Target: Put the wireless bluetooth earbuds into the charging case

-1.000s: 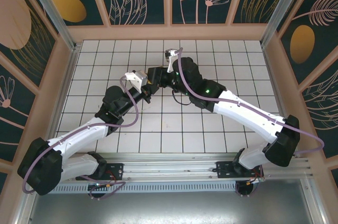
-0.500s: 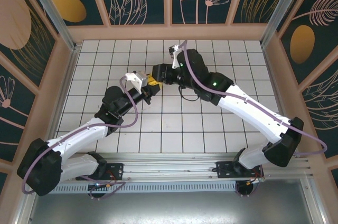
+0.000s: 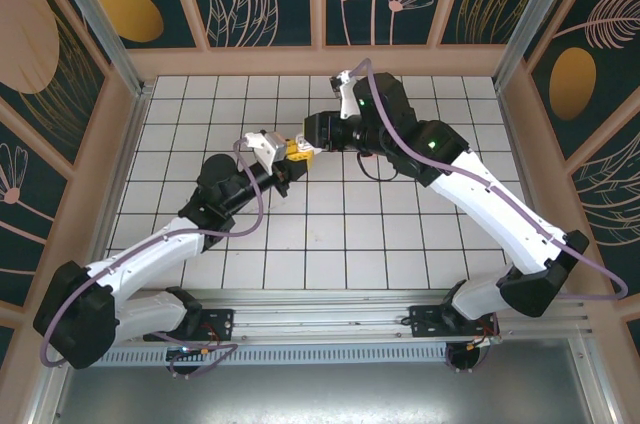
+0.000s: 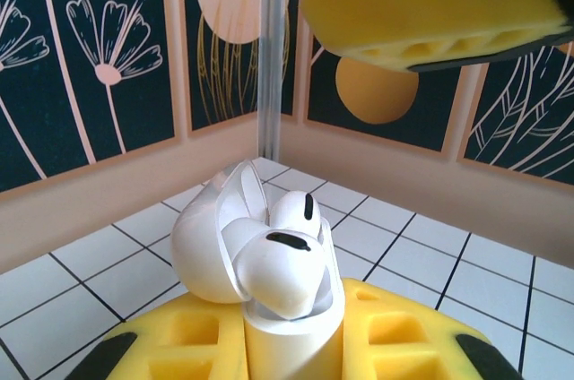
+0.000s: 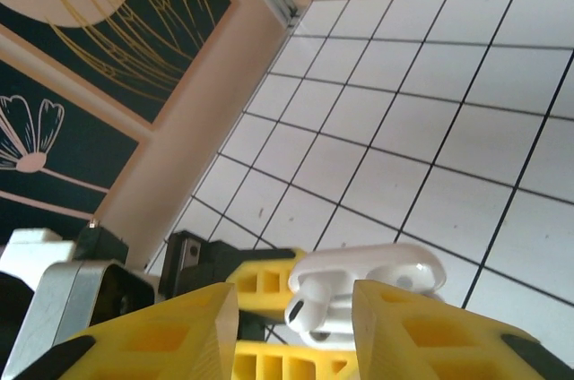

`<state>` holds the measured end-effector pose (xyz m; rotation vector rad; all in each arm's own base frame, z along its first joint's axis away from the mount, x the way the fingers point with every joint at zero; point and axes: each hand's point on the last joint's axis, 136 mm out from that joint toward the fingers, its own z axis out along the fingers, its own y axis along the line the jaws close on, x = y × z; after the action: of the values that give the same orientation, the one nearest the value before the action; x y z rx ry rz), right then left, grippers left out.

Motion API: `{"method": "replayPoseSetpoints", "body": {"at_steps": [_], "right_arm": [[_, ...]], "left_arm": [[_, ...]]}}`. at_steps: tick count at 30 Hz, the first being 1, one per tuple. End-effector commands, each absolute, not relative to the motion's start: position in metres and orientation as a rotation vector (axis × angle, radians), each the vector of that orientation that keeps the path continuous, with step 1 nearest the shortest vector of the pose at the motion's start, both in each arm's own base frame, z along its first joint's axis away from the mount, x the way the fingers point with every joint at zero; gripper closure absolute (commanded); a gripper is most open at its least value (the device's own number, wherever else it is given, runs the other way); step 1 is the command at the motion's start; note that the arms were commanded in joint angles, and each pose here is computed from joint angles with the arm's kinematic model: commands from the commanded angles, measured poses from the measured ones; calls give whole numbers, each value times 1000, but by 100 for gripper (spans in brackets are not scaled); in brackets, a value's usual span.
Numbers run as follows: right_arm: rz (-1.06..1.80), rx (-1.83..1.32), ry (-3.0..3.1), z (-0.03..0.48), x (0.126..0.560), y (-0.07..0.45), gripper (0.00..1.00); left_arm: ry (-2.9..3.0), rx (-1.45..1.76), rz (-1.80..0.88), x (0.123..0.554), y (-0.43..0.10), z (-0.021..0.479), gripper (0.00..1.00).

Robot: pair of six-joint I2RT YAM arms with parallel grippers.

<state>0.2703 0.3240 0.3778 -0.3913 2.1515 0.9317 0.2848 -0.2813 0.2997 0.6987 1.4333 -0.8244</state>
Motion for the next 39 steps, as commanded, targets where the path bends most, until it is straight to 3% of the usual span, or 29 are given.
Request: {"method": "replayPoseSetpoints", "body": {"at_steps": [1, 10, 33, 39], "right_arm": [[927, -415, 2198, 375, 266, 323, 63], [804, -342, 2357, 339, 278, 326, 66], [646, -341, 2490, 312, 287, 343, 67], [614, -306, 2479, 315, 292, 338, 76]], "left_arm": [[1433, 728, -800, 289, -286, 306, 100], [1479, 740, -774, 299, -291, 301, 100], [1476, 751, -722, 301, -287, 299, 100], [1467, 751, -723, 301, -288, 299, 100]]}}
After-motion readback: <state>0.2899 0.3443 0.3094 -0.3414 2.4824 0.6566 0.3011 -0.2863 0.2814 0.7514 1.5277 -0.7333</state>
